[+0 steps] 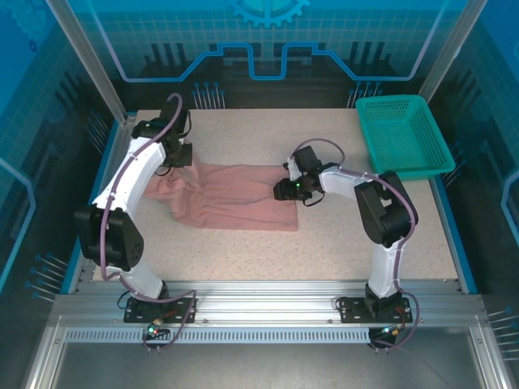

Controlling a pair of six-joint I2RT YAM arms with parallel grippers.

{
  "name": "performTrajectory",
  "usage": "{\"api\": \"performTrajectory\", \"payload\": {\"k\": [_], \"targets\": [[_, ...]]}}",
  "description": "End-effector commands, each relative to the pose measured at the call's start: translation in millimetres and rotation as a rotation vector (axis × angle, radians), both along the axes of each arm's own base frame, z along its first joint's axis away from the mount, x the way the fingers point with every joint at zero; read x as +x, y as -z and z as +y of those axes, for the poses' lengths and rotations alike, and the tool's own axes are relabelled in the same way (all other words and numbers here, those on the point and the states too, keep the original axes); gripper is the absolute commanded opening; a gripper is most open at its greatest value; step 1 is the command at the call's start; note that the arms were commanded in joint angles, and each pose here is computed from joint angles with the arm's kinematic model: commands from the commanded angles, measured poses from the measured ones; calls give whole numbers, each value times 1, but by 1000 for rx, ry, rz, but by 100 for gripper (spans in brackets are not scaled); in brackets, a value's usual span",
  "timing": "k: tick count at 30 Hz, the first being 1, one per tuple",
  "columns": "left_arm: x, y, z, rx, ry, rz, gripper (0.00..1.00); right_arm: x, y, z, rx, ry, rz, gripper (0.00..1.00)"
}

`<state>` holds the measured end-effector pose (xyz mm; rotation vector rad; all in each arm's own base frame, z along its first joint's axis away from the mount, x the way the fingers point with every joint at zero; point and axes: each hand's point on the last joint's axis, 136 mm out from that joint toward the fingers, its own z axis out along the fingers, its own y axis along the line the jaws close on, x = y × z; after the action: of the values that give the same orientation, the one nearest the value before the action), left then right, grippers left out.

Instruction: Fold the inside-out t-shirt

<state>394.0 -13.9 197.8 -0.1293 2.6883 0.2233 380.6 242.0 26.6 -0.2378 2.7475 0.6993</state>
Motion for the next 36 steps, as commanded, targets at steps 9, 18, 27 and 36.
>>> {"api": "performTrajectory", "payload": {"k": [9, 18, 27, 36], "targets": [[-4, 3, -57, -8, 110, 113, 0, -11, 6, -7, -26, 10, 62, 53], [-9, 22, -117, -90, 165, 207, 0, -2, -13, -4, 22, 4, 27, 56], [0, 40, -152, -125, 171, 253, 0, -5, -28, -15, 33, 22, -8, 58], [8, 72, -270, -464, 222, 266, 22, -33, -46, -63, -9, 99, -33, 60]]}}
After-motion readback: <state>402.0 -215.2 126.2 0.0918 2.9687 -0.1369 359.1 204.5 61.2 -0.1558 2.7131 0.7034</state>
